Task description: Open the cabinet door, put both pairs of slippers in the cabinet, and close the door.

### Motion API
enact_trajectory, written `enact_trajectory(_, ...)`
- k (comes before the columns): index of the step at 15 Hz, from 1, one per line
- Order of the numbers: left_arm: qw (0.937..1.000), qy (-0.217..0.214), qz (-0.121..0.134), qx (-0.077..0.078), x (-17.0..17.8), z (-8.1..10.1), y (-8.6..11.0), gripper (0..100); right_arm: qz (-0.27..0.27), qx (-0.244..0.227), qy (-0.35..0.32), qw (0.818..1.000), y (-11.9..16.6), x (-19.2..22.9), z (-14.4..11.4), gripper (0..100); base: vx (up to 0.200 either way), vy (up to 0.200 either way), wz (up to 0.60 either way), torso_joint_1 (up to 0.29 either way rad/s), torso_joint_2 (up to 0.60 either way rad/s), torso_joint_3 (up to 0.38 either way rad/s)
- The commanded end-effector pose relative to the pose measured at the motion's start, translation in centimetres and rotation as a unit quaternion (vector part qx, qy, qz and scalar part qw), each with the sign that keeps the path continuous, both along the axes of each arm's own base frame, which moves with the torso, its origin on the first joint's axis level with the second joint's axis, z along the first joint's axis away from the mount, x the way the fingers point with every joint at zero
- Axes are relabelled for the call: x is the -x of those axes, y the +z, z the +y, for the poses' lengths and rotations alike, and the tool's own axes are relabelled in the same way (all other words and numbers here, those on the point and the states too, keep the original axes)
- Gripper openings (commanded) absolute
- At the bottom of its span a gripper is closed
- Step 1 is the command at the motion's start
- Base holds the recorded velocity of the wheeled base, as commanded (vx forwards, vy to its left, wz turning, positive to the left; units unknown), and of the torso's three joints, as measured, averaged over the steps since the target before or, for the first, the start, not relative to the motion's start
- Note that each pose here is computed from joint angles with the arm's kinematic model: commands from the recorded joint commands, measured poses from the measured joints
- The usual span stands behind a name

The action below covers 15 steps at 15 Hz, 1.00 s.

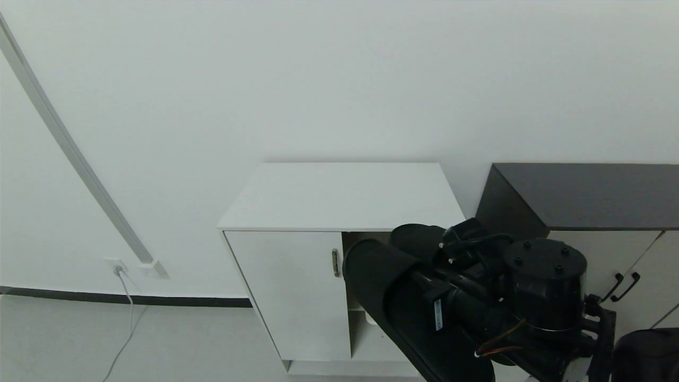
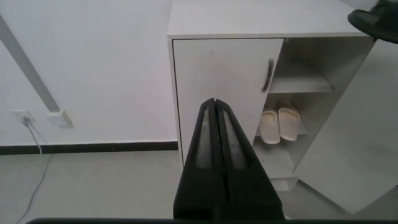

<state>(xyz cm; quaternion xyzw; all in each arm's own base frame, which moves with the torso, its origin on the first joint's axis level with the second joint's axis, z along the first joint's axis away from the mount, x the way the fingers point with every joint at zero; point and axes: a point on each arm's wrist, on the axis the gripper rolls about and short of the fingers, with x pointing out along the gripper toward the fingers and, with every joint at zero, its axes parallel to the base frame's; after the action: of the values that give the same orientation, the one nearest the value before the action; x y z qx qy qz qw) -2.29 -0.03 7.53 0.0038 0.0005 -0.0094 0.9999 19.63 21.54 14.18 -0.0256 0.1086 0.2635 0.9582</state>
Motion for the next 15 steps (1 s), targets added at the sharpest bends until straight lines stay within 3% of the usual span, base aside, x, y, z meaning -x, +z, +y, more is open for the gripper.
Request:
enact_trajectory(1, 1.0000, 0.000, 0.001, 0.000, -0.01, 0.00, -0.01, 0, 0.003, 0.004, -0.001, 1.000, -0.34, -0.14, 0.12, 0, 0.000, 0.000, 0.00, -0.095, 0.16, 0.100)
enact_trajectory(15, 1.0000, 0.001, 0.001, 0.001, -0.01, 0.00, -0.01, 0, 0.005, 0.004, 0.000, 1.000, -0.73, -0.26, 0.26, 0, 0.000, 0.000, 0.00, -0.182, 0.42, 0.233)
